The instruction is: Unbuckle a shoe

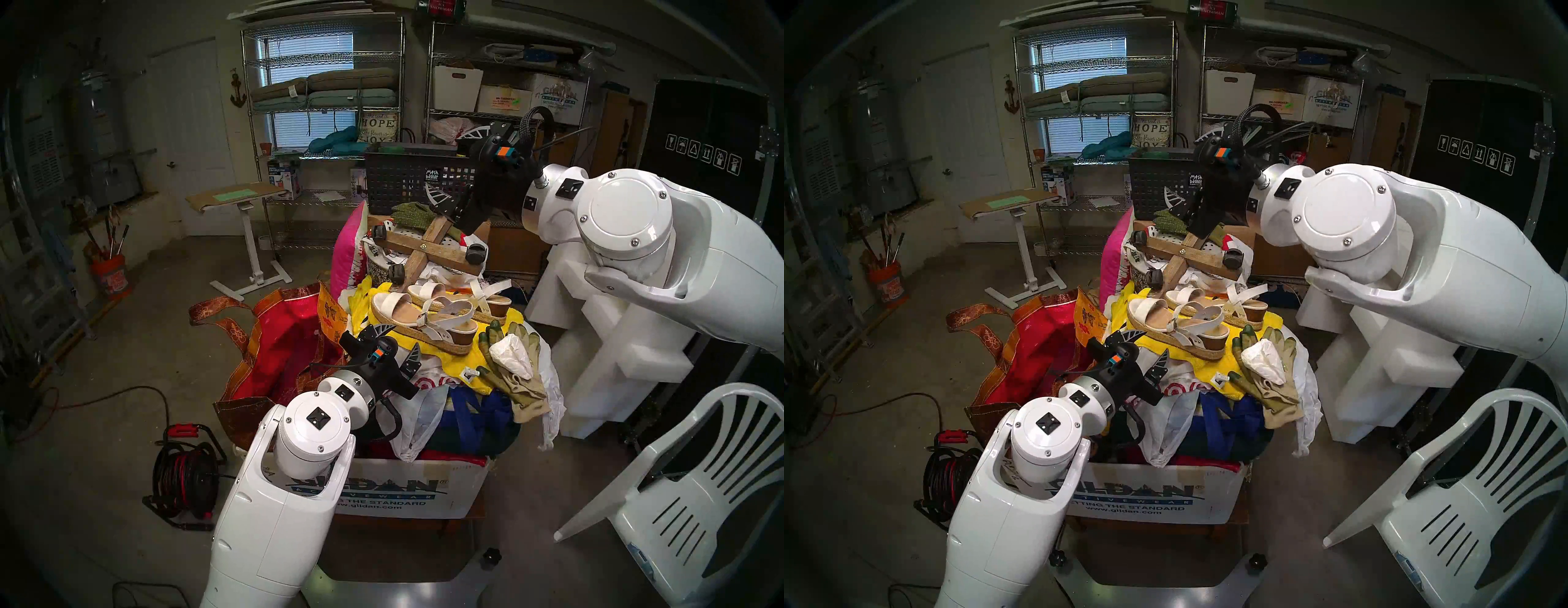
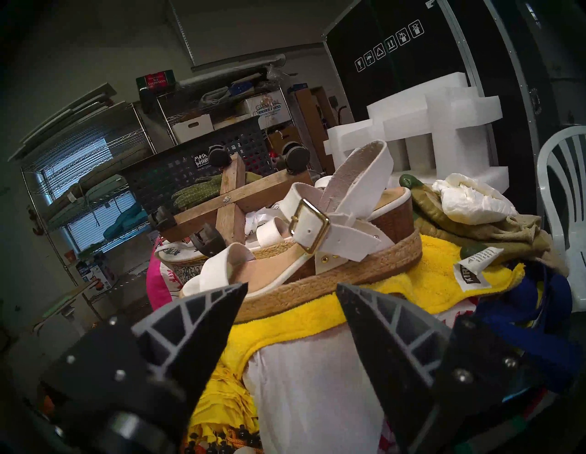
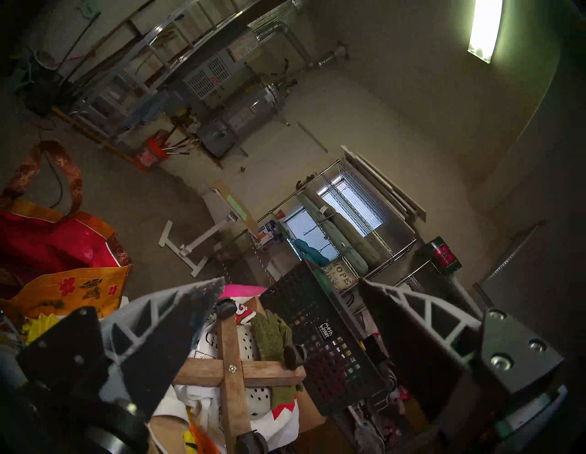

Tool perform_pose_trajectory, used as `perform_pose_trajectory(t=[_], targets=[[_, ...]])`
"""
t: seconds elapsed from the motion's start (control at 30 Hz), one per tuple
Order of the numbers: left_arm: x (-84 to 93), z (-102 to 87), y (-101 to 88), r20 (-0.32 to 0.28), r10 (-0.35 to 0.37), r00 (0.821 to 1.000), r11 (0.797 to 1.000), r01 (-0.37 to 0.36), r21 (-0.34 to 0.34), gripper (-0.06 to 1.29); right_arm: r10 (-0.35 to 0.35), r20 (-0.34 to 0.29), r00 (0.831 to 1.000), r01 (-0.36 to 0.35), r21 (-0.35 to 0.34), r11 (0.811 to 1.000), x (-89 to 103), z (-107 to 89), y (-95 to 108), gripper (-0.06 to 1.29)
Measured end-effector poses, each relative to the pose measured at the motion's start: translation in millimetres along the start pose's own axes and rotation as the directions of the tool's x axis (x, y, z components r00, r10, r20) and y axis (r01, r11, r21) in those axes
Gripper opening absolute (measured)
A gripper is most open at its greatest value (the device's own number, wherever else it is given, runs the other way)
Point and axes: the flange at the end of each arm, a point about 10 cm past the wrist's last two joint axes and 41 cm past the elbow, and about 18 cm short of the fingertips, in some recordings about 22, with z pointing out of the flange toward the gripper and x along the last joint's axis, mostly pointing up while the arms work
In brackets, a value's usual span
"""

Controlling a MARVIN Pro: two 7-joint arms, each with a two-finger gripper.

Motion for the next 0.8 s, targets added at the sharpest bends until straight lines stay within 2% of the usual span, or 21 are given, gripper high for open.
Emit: perform_pose_trajectory(t=[0.13, 0.33, 0.57, 0.6, 0.67, 0.73, 0.8], targets=[[-0.6, 0.8, 1.8, -0.001, -0.001, 1.000, 1.000, 0.001, 0.001, 0.83, -0.008, 0.026, 1.000, 0.009, -0.007, 1.000, 1.3, -2.1, -2, 1.17], [3.6, 1.1, 14.0, 0.000, -0.021, 1.000, 0.999, 0.021, -0.034, 0.84, -0.015, 0.035, 0.999, 0.015, -0.012, 1.000, 5.2, -2.9, -5, 1.17], [4.5, -4.3, 23.7, 0.029, -0.040, 0.999, 0.997, 0.042, -0.071, 0.99, -0.021, 0.037, 0.999, 0.022, -0.016, 1.000, 8.0, -2.8, -6, 1.17], [4.3, -4.6, 24.2, 0.033, -0.041, 0.999, 0.996, 0.043, -0.073, 0.98, -0.022, 0.037, 0.999, 0.023, -0.017, 1.000, 8.1, -2.8, -6, 1.17], [3.7, -5.1, 24.8, 0.042, -0.044, 0.998, 0.996, 0.047, -0.077, 0.62, -0.023, 0.037, 0.999, 0.024, -0.018, 1.000, 8.5, -2.7, -6, 1.17], [3.4, -5.1, 25.0, 0.044, -0.044, 0.998, 0.996, 0.047, -0.078, 0.40, -0.023, 0.036, 0.999, 0.024, -0.019, 1.000, 8.9, -2.6, -5, 1.17], [2.9, -4.4, 25.1, 0.039, -0.042, 0.998, 0.996, 0.045, -0.072, 0.39, -0.024, 0.035, 0.999, 0.024, -0.020, 0.999, 9.2, -2.5, -5, 1.17]])
